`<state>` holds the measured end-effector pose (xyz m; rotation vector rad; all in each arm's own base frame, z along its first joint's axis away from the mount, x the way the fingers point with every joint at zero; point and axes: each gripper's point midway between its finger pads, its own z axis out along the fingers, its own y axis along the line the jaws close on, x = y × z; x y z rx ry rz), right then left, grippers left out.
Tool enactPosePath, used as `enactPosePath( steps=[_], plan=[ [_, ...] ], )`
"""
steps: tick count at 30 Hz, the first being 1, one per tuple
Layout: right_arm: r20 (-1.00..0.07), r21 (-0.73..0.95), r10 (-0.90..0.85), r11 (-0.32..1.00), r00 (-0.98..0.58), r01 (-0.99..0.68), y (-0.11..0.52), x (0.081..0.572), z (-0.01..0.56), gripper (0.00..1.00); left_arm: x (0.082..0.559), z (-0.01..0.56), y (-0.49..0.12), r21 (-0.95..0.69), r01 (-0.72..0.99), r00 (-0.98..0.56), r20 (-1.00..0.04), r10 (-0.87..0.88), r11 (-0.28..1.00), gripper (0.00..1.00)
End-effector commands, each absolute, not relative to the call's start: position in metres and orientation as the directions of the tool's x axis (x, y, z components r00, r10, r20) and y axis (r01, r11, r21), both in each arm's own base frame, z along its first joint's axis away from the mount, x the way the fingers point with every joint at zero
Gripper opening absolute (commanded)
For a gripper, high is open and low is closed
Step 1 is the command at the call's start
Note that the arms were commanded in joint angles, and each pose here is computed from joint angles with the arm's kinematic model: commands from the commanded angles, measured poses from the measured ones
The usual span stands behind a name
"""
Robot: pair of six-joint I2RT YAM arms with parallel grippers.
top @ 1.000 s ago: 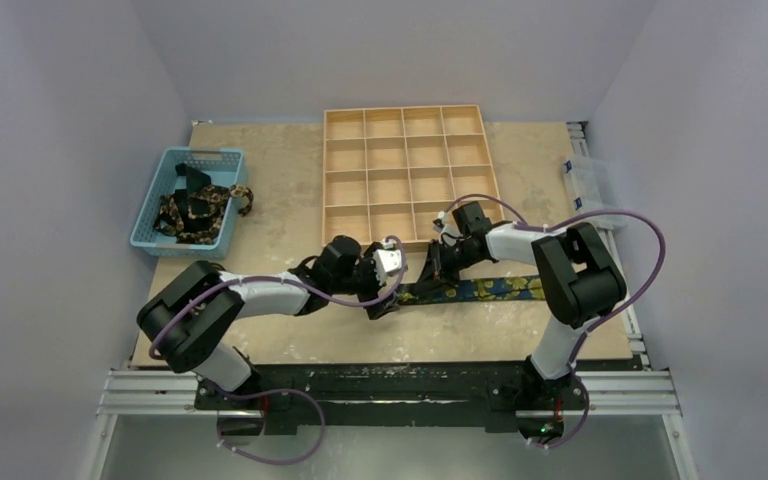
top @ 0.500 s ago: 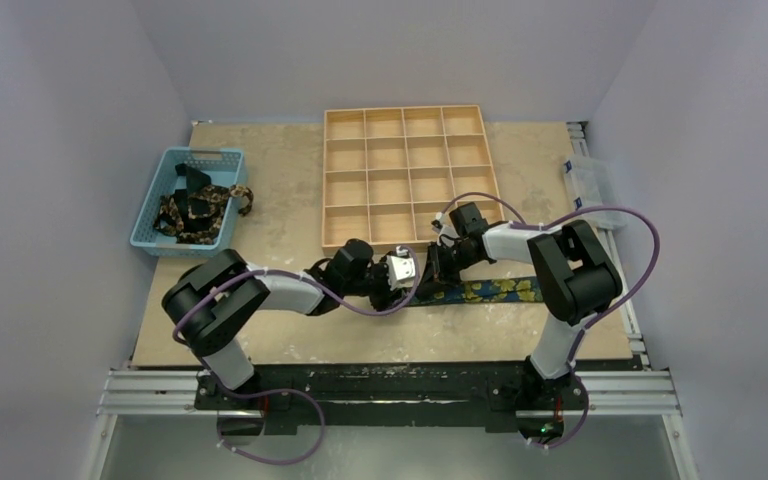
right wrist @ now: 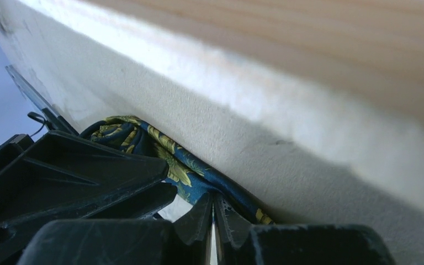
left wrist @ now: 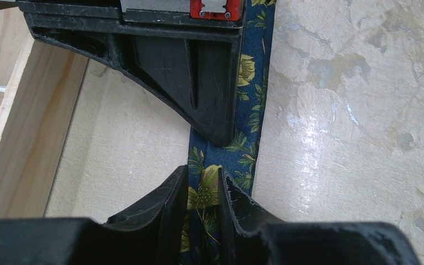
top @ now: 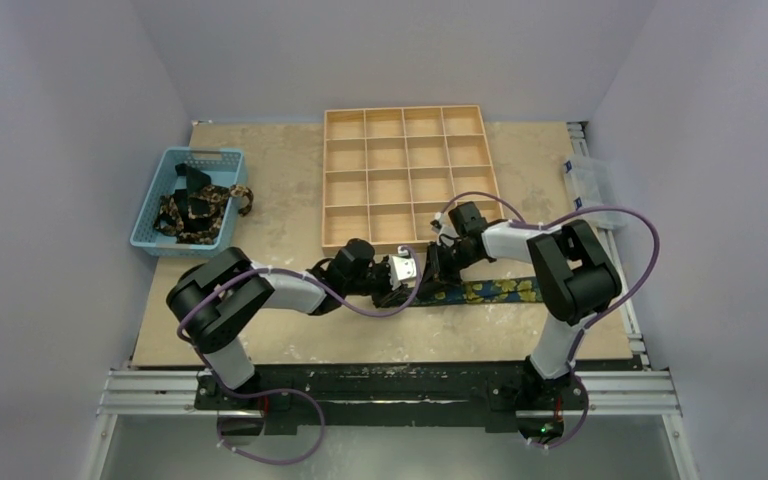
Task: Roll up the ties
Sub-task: Roll the tie at the center of the board.
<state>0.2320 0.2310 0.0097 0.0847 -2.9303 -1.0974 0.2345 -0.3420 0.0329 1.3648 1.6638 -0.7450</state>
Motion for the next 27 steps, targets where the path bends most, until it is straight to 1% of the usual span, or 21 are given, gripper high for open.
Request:
enactPosePath(
  steps=[1, 3, 5, 6, 7, 8, 10, 13, 17, 19, 22, 24, 27],
  plan=[
    [-0.006, 0.509, -0.052, 0.860, -0.999, -0.048, 0.203, 0.227, -0.003, 0.10, 0.220, 0.031, -0.341, 0.036, 0.981, -0.058, -0.882, 0.467, 0.189, 0.21],
    [-0.026, 0.518, -0.063, 0.853, -0.998, -0.067, 0.207, 0.234, 0.008, 0.14, 0.218, 0.030, -0.338, 0.035, 0.982, -0.057, -0.881, 0.469, 0.186, 0.22],
    [-0.051, 0.564, -0.073, 0.821, -0.996, -0.089, 0.216, 0.239, 0.025, 0.22, 0.215, 0.030, -0.335, 0.035, 0.982, -0.058, -0.881, 0.470, 0.185, 0.23],
    [-0.069, 0.588, -0.075, 0.803, -0.995, -0.101, 0.220, 0.241, 0.034, 0.29, 0.213, 0.028, -0.333, 0.032, 0.982, -0.059, -0.880, 0.471, 0.184, 0.24],
    [-0.074, 0.611, -0.078, 0.785, -0.994, -0.107, 0.224, 0.241, 0.042, 0.33, 0.212, 0.028, -0.333, 0.033, 0.982, -0.058, -0.881, 0.470, 0.183, 0.24],
    [-0.073, 0.631, -0.081, 0.769, -0.994, -0.109, 0.228, 0.240, 0.048, 0.35, 0.212, 0.029, -0.333, 0.029, 0.983, -0.060, -0.882, 0.468, 0.181, 0.25],
    [-0.068, 0.660, -0.085, 0.743, -0.994, -0.108, 0.233, 0.238, 0.055, 0.37, 0.212, 0.029, -0.334, 0.025, 0.982, -0.064, -0.886, 0.460, 0.185, 0.29],
    [-0.047, 0.696, -0.073, 0.713, -0.996, -0.085, 0.242, 0.234, 0.056, 0.38, 0.213, 0.030, -0.335, 0.026, 0.982, -0.063, -0.888, 0.455, 0.186, 0.33],
    [-0.027, 0.742, -0.074, 0.667, -0.997, -0.070, 0.259, 0.225, 0.056, 0.40, 0.213, 0.030, -0.335, 0.032, 0.982, -0.057, -0.889, 0.455, 0.187, 0.34],
    [-0.031, 0.760, -0.072, 0.646, -0.997, -0.070, 0.268, 0.224, 0.057, 0.46, 0.213, 0.029, -0.335, 0.029, 0.982, -0.060, -0.888, 0.456, 0.187, 0.34],
    [-0.035, 0.780, -0.076, 0.621, -0.997, -0.075, 0.277, 0.222, 0.059, 0.52, 0.213, 0.030, -0.335, 0.033, 0.982, -0.056, -0.889, 0.455, 0.186, 0.34],
    [-0.040, 0.789, -0.085, 0.609, -0.996, -0.083, 0.283, 0.221, 0.061, 0.60, 0.213, 0.031, -0.335, 0.035, 0.982, -0.054, -0.890, 0.453, 0.186, 0.34],
    [-0.051, 0.792, -0.097, 0.602, -0.994, -0.100, 0.290, 0.221, 0.062, 0.65, 0.213, 0.030, -0.335, 0.032, 0.982, -0.058, -0.889, 0.453, 0.187, 0.34]
  ],
)
